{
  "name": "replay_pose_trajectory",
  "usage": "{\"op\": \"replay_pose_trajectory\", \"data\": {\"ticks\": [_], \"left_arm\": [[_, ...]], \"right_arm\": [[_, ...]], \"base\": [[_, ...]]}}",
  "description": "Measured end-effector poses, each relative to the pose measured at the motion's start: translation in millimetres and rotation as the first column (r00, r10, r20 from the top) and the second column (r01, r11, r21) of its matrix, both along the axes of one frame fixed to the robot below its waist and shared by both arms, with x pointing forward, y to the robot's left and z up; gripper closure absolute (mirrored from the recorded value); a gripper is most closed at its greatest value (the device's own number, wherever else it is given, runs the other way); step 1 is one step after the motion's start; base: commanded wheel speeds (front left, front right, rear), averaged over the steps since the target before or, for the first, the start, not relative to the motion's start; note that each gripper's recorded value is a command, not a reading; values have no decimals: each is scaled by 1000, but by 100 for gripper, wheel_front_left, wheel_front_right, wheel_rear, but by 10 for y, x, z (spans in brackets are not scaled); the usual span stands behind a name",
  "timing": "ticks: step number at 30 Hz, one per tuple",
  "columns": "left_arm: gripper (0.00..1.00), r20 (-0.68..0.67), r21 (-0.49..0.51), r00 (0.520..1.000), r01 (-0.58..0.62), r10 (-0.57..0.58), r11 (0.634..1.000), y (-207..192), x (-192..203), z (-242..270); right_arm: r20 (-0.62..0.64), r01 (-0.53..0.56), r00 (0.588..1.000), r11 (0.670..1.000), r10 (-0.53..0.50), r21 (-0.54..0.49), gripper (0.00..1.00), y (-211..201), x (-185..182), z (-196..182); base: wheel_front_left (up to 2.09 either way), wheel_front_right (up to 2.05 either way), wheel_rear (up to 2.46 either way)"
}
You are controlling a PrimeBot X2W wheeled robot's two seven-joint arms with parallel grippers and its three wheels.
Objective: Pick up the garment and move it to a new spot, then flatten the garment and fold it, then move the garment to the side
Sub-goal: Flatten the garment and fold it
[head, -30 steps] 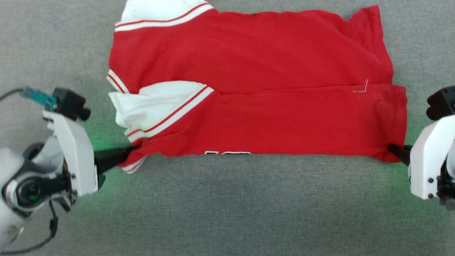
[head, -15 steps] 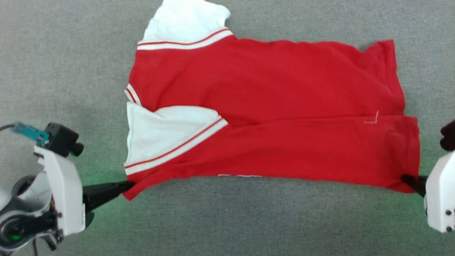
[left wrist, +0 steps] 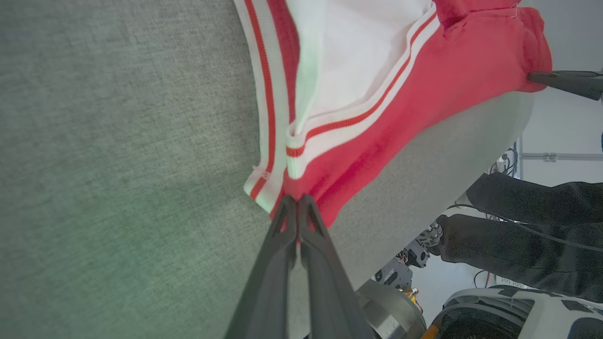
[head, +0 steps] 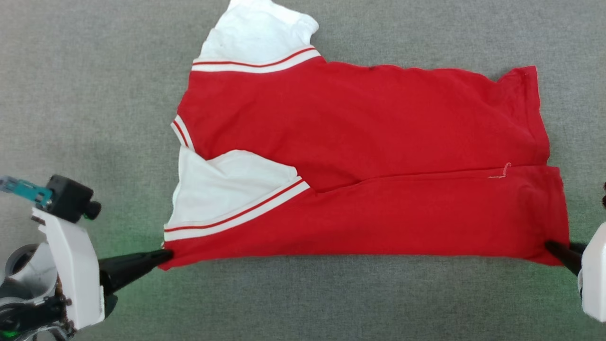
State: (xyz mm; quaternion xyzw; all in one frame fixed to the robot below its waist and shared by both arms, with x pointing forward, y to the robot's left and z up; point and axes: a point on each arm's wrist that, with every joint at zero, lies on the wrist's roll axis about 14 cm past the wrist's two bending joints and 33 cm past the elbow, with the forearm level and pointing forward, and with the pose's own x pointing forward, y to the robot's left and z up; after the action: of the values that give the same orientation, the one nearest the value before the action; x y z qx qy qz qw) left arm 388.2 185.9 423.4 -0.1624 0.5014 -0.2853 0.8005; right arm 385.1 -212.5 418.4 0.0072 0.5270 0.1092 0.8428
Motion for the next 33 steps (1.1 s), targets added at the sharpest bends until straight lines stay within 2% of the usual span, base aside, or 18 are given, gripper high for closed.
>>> {"op": "replay_pose_trajectory", "data": {"ticks": [1, 2, 6, 9, 15, 18, 20, 25, 28, 30, 33], "left_arm": [[53, 11, 1, 1000, 0, 0, 1000, -4, 7, 8], [0, 29, -5, 999, -13, 13, 1000, -4, 40, 27], [0, 92, -16, 994, -51, 53, 999, 29, 122, 120], [0, 178, -33, 977, -117, 121, 993, 117, 259, 236], [0, 373, -55, 895, -242, 245, 969, 326, 523, 393], [0, 466, -87, 837, -280, 288, 956, 350, 658, 464], [0, 520, -120, 788, -314, 329, 942, 366, 771, 525], [0, 643, -133, 681, -352, 350, 927, 424, 1123, 715], [0, 711, -162, 610, -342, 350, 926, 371, 1441, 966], [0, 743, -132, 594, -320, 307, 938, 296, 1637, 1054], [0, 772, -102, 578, -298, 264, 949, 175, 1956, 1186]], "right_arm": [[23, 6, 1000, 1000, -6, 7, 0, 7, 28, 31], [54, 17, 998, 1000, -18, 17, 0, 8, 68, 72], [155, 45, 986, 998, -53, 53, 0, 9, 174, 254], [300, 57, 951, 996, -75, 70, 0, 8, 345, 510], [601, 58, 793, 995, -99, 86, 0, 107, 679, 957], [704, 61, 697, 990, -133, 127, 0, 208, 778, 1060], [772, 74, 615, 987, -159, 145, 0, 229, 823, 1141], [841, 90, 500, 979, -204, 184, 0, 303, 837, 1121], [885, 99, 413, 977, -214, 190, 0, 280, 858, 1205], [903, 101, 365, 974, -226, 203, 0, 283, 852, 1238], [918, 87, 329, 975, -222, 205, 0, 324, 824, 1227]], "base": [[0, 0, 0], [0, 0, 0], [0, 0, 0], [0, 0, 0], [0, 0, 0], [0, 0, 0], [0, 0, 0], [0, 0, 0], [0, 0, 0], [0, 0, 0], [0, 0, 0]]}}
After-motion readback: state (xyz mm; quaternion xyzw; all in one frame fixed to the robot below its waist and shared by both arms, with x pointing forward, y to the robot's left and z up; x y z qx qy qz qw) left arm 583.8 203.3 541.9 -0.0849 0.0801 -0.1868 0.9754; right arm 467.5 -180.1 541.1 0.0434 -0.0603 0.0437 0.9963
